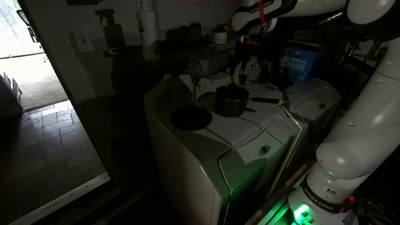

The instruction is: Use the lid to cover the pot

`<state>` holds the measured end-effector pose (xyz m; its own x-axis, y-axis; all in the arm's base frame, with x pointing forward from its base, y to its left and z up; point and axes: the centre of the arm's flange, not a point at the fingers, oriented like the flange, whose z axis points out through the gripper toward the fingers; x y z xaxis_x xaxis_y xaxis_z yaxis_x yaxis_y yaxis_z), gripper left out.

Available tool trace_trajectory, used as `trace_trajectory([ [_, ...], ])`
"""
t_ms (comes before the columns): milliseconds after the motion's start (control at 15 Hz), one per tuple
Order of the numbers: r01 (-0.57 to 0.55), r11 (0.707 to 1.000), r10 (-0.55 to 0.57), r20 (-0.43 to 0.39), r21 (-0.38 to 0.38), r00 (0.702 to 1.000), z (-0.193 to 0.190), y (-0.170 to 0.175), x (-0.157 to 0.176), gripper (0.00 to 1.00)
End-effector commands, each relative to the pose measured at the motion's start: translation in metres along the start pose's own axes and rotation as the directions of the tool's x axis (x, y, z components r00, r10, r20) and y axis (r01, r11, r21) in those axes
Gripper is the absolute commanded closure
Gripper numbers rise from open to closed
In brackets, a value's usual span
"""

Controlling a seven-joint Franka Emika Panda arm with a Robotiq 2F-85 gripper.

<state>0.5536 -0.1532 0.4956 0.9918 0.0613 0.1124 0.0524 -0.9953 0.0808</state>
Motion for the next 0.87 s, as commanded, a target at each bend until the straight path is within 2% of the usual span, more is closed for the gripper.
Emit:
trace_trajectory([
  [0,-0.038,0.999,0.038,-0.006,0.003,0.999,-0.041,0.019,0.001,0.0],
  [200,-0.049,0.999,0.049,-0.016,0.005,0.999,-0.06,0.026,0.001,0.0],
  [267,-0.039,0.999,0.038,-0.022,-0.009,0.999,-0.047,0.022,-0.003,0.0],
  [800,-0.043,0.999,0.043,-0.024,-0.01,0.999,-0.055,0.025,-0.002,0.0],
])
